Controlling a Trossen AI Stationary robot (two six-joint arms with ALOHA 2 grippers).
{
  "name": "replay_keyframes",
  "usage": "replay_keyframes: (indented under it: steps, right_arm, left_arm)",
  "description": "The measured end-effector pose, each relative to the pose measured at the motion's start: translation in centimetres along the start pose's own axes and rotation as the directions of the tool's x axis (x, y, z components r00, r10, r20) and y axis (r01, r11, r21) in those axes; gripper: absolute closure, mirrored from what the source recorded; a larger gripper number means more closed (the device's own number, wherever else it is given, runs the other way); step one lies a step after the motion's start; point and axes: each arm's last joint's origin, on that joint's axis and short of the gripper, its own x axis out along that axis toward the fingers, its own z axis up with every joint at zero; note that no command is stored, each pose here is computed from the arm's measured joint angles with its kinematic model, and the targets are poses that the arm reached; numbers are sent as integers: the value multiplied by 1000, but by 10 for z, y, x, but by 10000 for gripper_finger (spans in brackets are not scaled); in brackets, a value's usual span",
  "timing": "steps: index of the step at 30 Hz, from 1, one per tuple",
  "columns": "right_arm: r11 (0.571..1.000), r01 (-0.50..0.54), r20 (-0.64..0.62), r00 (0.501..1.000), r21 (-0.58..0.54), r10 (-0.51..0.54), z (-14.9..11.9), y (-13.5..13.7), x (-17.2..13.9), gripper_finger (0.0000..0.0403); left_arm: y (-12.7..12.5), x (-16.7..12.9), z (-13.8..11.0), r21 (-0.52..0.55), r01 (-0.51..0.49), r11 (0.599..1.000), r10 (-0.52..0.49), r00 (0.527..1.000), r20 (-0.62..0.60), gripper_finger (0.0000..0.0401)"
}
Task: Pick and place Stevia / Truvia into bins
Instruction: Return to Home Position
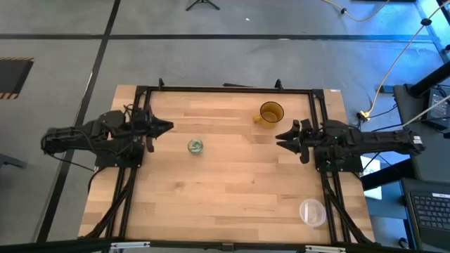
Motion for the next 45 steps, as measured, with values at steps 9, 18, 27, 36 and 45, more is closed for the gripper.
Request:
replay_keyframes:
  steps: [9, 18, 27, 36, 45]
  right_arm:
    - [998, -38, 109, 994, 51, 33, -17, -10, -21, 242]
    - [998, -61, 185, 981, 12, 57, -20, -12, -35, 242]
    - [999, -9, 198, 980, -50, 19, -22, -14, -40, 242]
    - [998, 13, 186, 982, -61, -1, -24, -15, -40, 242]
    - [998, 31, 148, 989, -46, -24, -27, -17, -39, 242]
  left_arm:
    - [8, -25, -12, -25, 10, 1000, -7, 991, 134, 370]
    - [13, -26, -36, -60, 7, 998, 3, 987, 158, 379]
    - [16, -10, -60, -67, -12, 998, 22, 988, 150, 379]
    - [19, 2, -82, -87, -24, 996, 35, 992, 121, 379]
    - [22, 8, -96, -86, -40, 995, 50, 992, 113, 379]
